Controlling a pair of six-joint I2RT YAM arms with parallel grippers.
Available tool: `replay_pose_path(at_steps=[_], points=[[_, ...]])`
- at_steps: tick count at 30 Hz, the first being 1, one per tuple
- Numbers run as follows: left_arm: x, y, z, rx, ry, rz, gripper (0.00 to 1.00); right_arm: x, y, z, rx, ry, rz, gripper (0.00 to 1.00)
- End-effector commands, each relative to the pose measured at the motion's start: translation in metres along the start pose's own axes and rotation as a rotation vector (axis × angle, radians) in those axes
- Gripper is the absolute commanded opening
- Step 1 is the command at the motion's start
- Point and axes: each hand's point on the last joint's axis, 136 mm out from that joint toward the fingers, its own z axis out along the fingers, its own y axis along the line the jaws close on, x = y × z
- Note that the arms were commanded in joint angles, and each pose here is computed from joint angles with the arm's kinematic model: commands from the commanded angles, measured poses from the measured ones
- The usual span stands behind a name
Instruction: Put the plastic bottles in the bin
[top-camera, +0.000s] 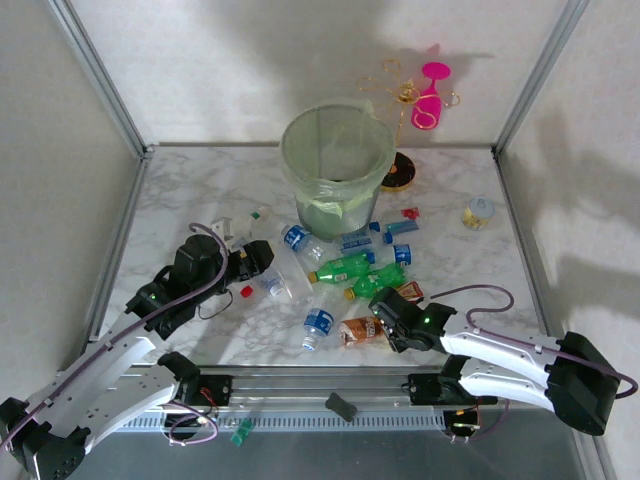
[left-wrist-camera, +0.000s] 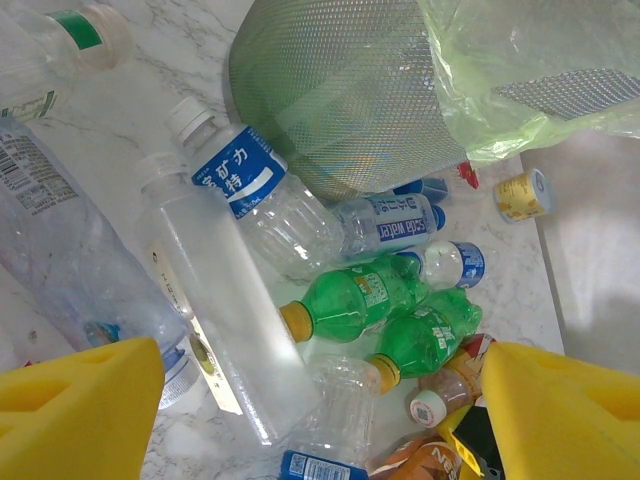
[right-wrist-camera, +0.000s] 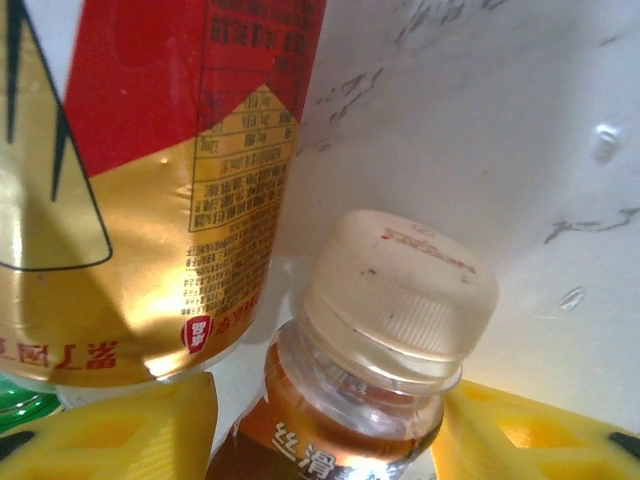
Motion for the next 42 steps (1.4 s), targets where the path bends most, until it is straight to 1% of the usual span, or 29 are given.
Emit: replay_pose_path(at_steps=[1, 6, 10, 11, 13, 15, 20, 23, 24, 26, 29, 36, 42], points=[[0.002, 0.009, 0.001, -0.037, -0.005, 0.003, 0.83, -0.003, -0.004, 0.004, 0.02, -0.009, -0.023, 0.53], [0.001, 0.01, -0.002, -0.041, -0.009, 0.006, 0.83, -0.009, -0.006, 0.005, 0.036, -0.028, -0.034, 0.42], [0.001, 0.012, -0.003, -0.048, -0.015, 0.009, 0.83, -0.012, -0.011, 0.005, 0.041, -0.036, -0.031, 0.37], [0.001, 0.013, -0.003, -0.053, -0.016, 0.009, 0.83, -0.012, -0.011, 0.004, 0.039, -0.035, -0.029, 0.34], [0.002, 0.015, -0.003, -0.058, -0.014, 0.008, 0.83, -0.013, -0.009, 0.003, 0.034, -0.038, -0.032, 0.32], [0.002, 0.014, -0.003, -0.056, -0.015, 0.005, 0.83, -0.014, -0.007, 0.0, 0.033, -0.048, -0.038, 0.3], [0.001, 0.013, -0.003, -0.055, -0.018, 0.0, 0.82, -0.02, -0.009, -0.004, 0.041, -0.076, -0.051, 0.29], [0.0, 0.012, -0.002, -0.051, -0.018, -0.002, 0.82, -0.022, -0.005, -0.007, 0.028, -0.081, -0.075, 0.25], [0.0, 0.012, -0.003, -0.051, -0.018, -0.002, 0.82, -0.023, -0.002, -0.011, 0.019, -0.087, -0.091, 0.25], [-0.001, 0.011, -0.003, -0.05, -0.019, -0.002, 0.82, -0.027, 0.009, -0.022, -0.01, -0.114, -0.134, 0.2], [-0.002, 0.009, -0.004, -0.043, -0.021, 0.0, 0.82, -0.036, 0.018, -0.039, -0.029, -0.153, -0.147, 0.2], [-0.009, 0.0, -0.008, -0.029, -0.028, 0.011, 0.82, -0.048, 0.064, -0.087, -0.235, -0.215, -0.234, 0.17], [-0.034, -0.014, -0.024, -0.03, -0.096, 0.061, 0.82, -0.055, 0.116, -0.148, -0.479, -0.304, -0.393, 0.17]])
